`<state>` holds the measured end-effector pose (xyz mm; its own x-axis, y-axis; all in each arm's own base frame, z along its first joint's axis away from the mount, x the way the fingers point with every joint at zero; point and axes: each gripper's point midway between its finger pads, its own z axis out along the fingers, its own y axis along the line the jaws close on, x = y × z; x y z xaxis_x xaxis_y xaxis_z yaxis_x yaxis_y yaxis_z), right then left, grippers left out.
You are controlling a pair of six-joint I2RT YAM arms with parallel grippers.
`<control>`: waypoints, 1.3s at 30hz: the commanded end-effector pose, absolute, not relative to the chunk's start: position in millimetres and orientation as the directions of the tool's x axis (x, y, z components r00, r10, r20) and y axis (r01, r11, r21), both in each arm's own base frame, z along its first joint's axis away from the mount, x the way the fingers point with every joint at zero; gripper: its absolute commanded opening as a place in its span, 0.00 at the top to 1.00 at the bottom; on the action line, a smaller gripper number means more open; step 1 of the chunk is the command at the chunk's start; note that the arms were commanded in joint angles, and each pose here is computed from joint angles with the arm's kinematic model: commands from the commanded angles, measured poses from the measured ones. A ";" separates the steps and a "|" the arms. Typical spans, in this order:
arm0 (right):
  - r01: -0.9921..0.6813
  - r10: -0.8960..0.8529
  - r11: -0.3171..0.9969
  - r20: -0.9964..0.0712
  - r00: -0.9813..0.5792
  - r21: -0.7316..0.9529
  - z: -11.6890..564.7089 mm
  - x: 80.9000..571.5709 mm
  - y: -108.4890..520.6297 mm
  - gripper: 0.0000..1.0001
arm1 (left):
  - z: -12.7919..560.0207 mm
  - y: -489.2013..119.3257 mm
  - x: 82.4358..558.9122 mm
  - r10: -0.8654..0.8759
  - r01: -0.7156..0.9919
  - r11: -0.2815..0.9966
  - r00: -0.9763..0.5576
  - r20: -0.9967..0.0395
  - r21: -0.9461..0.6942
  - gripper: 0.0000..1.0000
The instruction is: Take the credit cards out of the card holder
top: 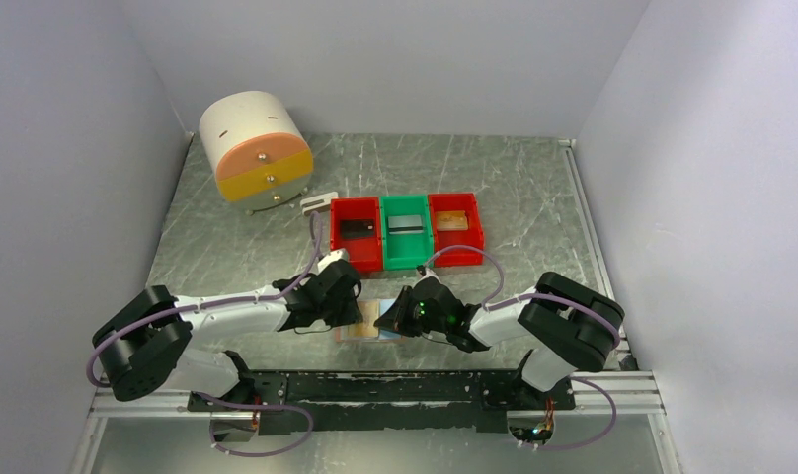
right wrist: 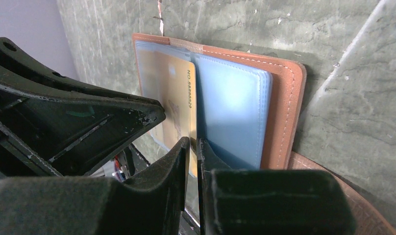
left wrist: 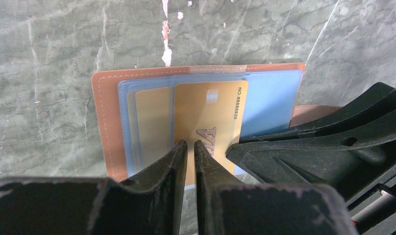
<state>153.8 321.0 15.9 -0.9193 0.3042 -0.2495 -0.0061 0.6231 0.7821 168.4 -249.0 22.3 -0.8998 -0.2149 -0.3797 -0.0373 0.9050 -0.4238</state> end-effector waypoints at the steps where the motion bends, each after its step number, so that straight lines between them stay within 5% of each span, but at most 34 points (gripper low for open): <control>1: 0.029 0.313 0.691 -0.264 -0.912 0.722 -4.5 154.2 301.9 0.84 | -6.2 -208.0 150.5 -0.164 -0.079 0.967 -0.920 -0.357 -0.241 0.79; 39: 0.032 0.317 0.695 -0.267 -0.910 0.718 -5.2 154.2 300.1 0.83 | -9.1 -200.4 147.1 -0.172 -0.105 0.975 -0.913 -0.369 -0.197 0.72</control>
